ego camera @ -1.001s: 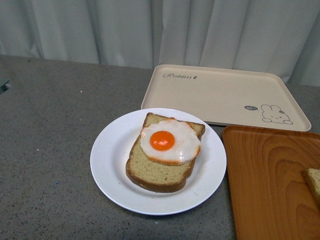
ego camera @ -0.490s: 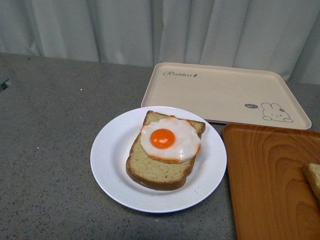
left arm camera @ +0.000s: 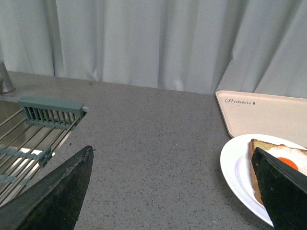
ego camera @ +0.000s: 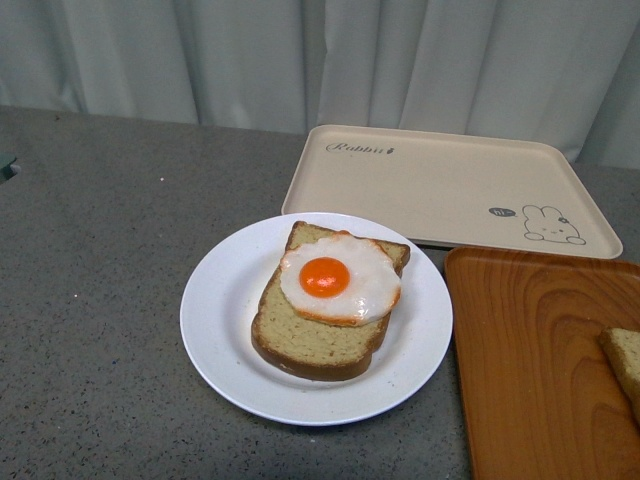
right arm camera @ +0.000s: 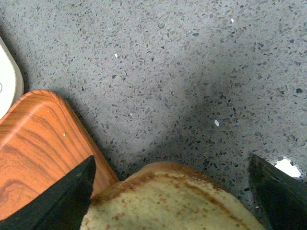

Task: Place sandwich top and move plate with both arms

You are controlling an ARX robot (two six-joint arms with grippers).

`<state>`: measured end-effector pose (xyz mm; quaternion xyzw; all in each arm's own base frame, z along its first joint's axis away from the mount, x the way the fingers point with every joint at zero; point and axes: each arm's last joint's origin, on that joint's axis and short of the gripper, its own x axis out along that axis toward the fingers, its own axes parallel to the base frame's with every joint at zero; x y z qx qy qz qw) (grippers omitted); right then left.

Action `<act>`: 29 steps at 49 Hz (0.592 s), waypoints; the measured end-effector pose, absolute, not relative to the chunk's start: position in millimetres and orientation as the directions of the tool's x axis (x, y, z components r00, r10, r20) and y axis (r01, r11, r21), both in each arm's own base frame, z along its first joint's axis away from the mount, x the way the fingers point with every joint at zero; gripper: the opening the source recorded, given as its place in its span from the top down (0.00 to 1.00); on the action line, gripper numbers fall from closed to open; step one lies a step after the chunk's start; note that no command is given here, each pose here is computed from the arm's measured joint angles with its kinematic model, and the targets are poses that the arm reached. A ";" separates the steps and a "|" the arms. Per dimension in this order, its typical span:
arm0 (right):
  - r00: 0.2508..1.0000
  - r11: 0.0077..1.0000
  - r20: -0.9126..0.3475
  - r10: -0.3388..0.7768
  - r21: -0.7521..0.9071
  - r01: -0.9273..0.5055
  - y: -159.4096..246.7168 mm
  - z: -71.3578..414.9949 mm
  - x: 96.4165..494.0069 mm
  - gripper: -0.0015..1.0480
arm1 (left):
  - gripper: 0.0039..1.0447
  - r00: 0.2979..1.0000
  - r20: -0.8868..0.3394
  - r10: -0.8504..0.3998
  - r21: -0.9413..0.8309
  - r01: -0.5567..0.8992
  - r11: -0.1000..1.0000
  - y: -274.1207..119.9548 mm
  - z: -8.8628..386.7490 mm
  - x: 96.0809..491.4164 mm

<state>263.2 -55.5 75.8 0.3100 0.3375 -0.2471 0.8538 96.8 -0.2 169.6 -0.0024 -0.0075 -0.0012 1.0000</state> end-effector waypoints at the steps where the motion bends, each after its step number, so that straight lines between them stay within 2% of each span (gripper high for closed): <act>1: 0.649 0.686 -0.730 -0.213 0.362 0.631 -55.5 75.6 263.0 0.16 | 0.06 1.000 0.015 -0.002 -0.005 0.002 1.000 -0.2 169.6 96.8; 6: 0.648 0.687 -0.732 -0.210 0.361 0.630 -54.6 75.1 262.4 0.34 | 0.06 1.000 0.015 -0.002 -0.005 0.002 1.000 -0.2 169.6 96.8; 11: 0.649 0.689 -0.732 -0.208 0.361 0.629 -54.1 75.1 262.5 0.44 | 0.06 1.000 0.015 -0.002 -0.005 0.002 1.000 -0.2 169.6 96.8; 19: 0.658 0.690 -0.729 -0.189 0.378 0.617 -53.3 76.8 263.0 0.71 | 0.06 1.000 0.015 -0.002 -0.005 0.002 1.000 -0.2 169.6 96.8; 29: 0.682 0.690 -0.711 -0.171 0.408 0.598 -53.3 88.8 264.1 0.94 | 0.06 1.000 0.015 -0.002 -0.005 0.002 1.000 -0.2 169.6 96.8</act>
